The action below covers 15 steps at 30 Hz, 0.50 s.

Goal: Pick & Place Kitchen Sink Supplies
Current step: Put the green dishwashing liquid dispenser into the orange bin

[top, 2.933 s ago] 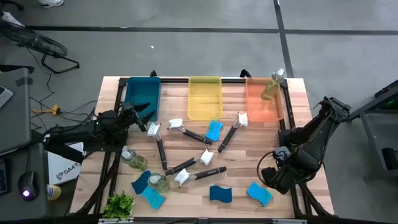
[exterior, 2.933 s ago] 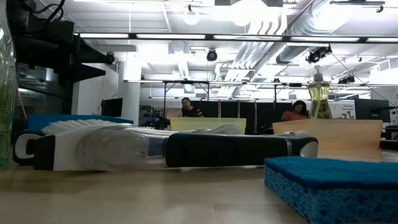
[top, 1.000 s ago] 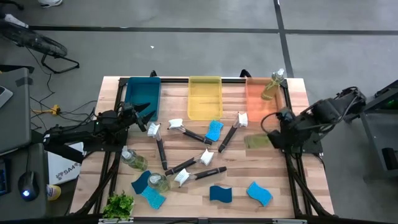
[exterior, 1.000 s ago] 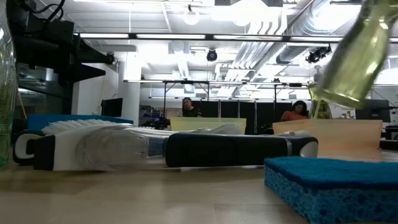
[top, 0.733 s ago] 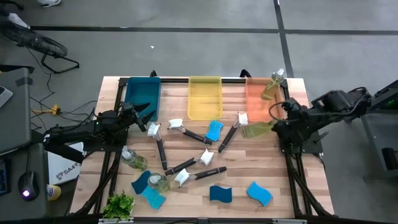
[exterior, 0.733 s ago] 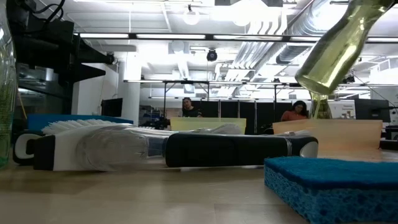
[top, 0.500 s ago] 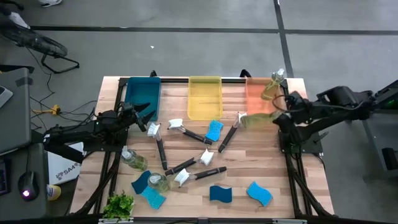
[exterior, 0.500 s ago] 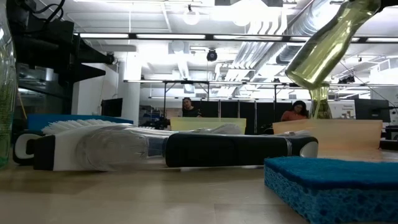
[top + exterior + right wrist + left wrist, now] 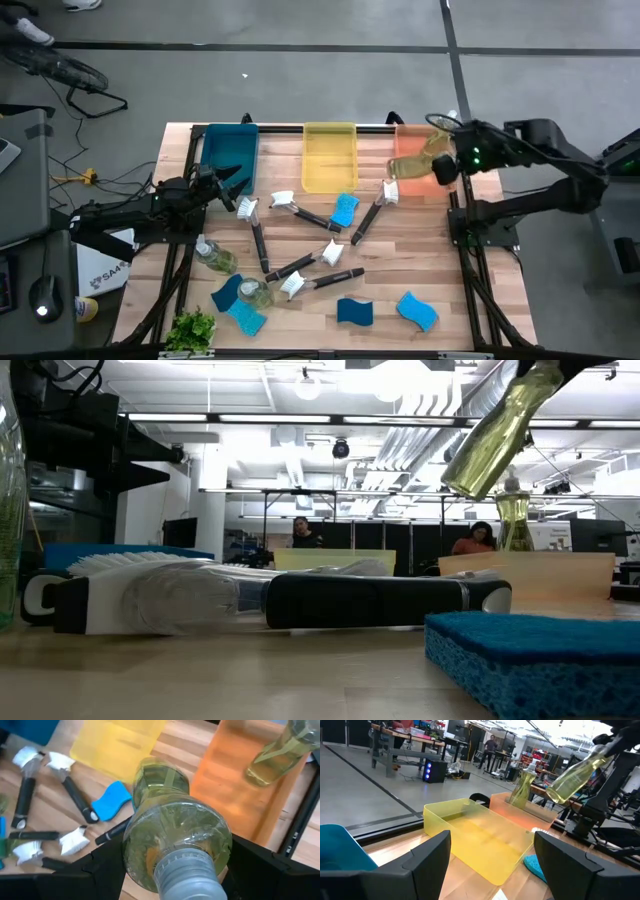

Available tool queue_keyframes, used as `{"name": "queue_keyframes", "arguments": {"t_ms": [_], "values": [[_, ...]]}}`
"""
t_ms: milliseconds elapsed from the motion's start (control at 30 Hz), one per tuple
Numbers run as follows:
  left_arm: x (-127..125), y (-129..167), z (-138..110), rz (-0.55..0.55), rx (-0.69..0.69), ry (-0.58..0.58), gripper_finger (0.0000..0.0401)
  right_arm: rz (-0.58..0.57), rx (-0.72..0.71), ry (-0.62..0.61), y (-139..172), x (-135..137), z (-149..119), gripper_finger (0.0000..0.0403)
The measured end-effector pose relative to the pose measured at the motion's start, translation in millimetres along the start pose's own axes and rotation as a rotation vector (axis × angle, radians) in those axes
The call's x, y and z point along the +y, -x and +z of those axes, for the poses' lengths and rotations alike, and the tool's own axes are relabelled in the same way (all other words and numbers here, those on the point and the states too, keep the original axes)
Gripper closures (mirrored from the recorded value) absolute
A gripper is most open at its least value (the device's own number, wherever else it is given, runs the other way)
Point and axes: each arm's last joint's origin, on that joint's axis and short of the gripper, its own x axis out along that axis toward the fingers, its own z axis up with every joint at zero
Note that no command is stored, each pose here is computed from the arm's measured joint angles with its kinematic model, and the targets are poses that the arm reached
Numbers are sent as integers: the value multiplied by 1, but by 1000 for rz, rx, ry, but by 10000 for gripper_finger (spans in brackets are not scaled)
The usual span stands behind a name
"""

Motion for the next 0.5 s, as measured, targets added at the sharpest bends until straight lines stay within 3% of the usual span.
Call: {"name": "queue_keyframes", "arguments": {"t_ms": [500], "values": [[0, 0, 0, 0, 0, 0, 121, -166, 86, -221, -42, -3, 52, 118]]}}
